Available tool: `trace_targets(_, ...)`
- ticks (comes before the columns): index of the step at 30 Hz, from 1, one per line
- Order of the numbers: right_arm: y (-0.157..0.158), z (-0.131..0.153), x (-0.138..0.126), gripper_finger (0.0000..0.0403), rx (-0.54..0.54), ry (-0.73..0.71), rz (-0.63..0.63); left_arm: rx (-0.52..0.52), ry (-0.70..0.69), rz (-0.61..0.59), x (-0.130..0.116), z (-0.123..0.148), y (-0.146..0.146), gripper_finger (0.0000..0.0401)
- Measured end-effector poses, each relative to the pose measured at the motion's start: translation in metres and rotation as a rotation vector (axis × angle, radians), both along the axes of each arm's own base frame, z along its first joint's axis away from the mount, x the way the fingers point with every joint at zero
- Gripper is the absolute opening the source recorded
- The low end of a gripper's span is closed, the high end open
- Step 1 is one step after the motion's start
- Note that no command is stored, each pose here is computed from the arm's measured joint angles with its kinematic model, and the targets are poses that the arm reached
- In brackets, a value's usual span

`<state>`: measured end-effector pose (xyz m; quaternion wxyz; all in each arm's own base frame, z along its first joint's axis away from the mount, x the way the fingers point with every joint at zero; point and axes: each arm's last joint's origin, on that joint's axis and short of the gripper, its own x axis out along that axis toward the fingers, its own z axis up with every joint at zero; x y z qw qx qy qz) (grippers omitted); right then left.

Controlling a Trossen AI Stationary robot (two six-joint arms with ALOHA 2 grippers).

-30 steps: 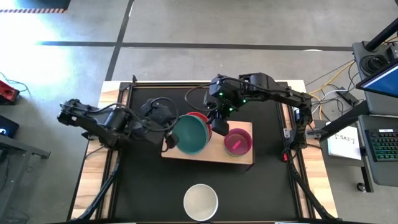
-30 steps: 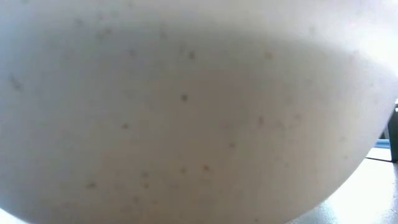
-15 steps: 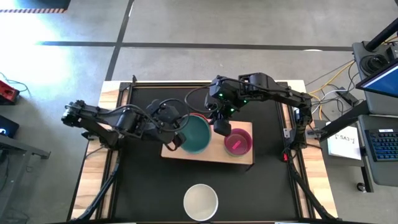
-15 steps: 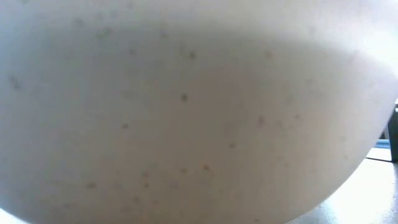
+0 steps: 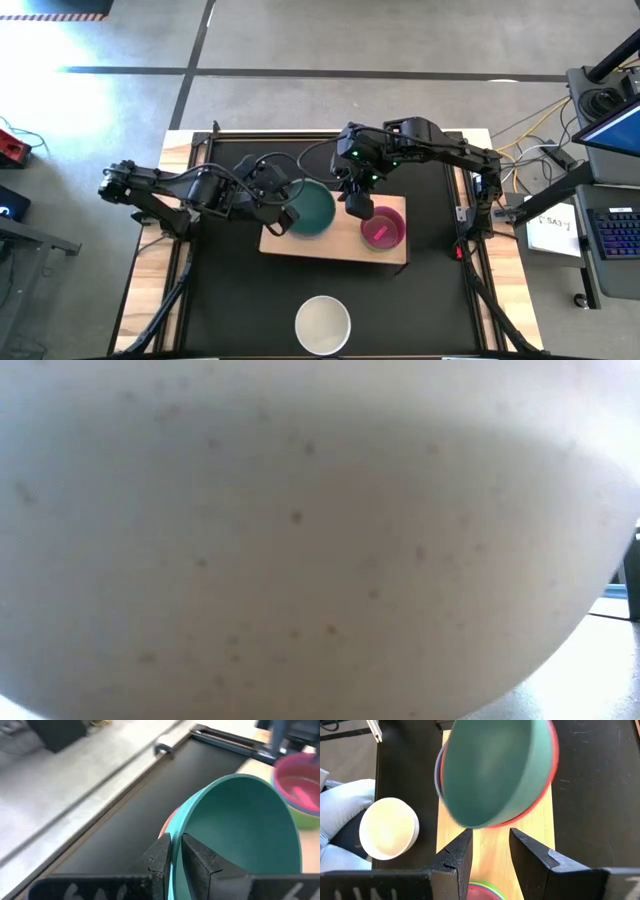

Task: Place and stack bowls onto a shelf
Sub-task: Stack the big dark green bowl on top of the big orange bowl on the shelf, then stack the big white bowl on top of the big dark green bowl on the shelf

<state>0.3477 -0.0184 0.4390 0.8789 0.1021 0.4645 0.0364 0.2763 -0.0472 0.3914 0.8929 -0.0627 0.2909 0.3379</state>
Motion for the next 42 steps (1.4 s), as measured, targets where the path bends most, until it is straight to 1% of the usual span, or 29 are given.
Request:
trace_targets(5, 0.000, 0.000, 0.000, 0.0118, -0.001, 0.000, 0.000, -0.080, 0.007, -0.055, 0.001, -0.001, -0.003, 0.0031)
trace_targets(7, 0.000, 0.000, 0.000, 0.0118, -0.003, 0.000, 0.003, -0.093, 0.010, -0.069, 0.001, -0.001, -0.004, 0.0038)
trace_targets(10, 0.000, 0.000, 0.000, 0.0118, -0.003, 0.000, 0.004, -0.088, 0.014, -0.080, 0.000, 0.000, -0.005, 0.0055)
trace_targets(17, 0.000, 0.000, 0.000, 0.0118, -0.007, 0.000, 0.009, -0.048, -0.014, -0.115, -0.002, 0.017, -0.004, 0.0102)
trace_targets(20, 0.000, 0.000, 0.000, 0.0118, -0.008, 0.000, 0.010, -0.042, -0.020, -0.119, -0.002, 0.020, -0.004, 0.0109)
trace_targets(23, 0.000, 0.000, 0.000, 0.0118, -0.008, 0.000, 0.010, -0.049, -0.017, -0.120, -0.003, 0.020, -0.004, 0.0088)
trace_targets(27, 0.000, 0.000, 0.000, 0.0118, -0.007, 0.002, 0.010, -0.082, -0.013, -0.147, -0.002, 0.019, -0.005, 0.0025)
trace_targets(29, 0.000, 0.000, 0.000, 0.0118, -0.007, 0.002, 0.010, -0.092, -0.011, -0.153, -0.002, 0.019, -0.005, 0.0007)
trace_targets(32, 0.000, 0.000, 0.000, 0.0118, -0.003, 0.003, 0.003, -0.114, -0.006, -0.174, -0.002, 0.018, -0.006, 0.0013)
trace_targets(36, 0.000, 0.000, 0.000, 0.0118, 0.001, 0.004, -0.004, -0.119, 0.009, -0.179, 0.002, 0.015, -0.007, 0.0002)
trace_targets(42, 0.000, 0.000, 0.000, 0.0118, 0.001, 0.003, -0.004, -0.117, 0.057, -0.172, 0.007, 0.006, -0.008, 0.0001)
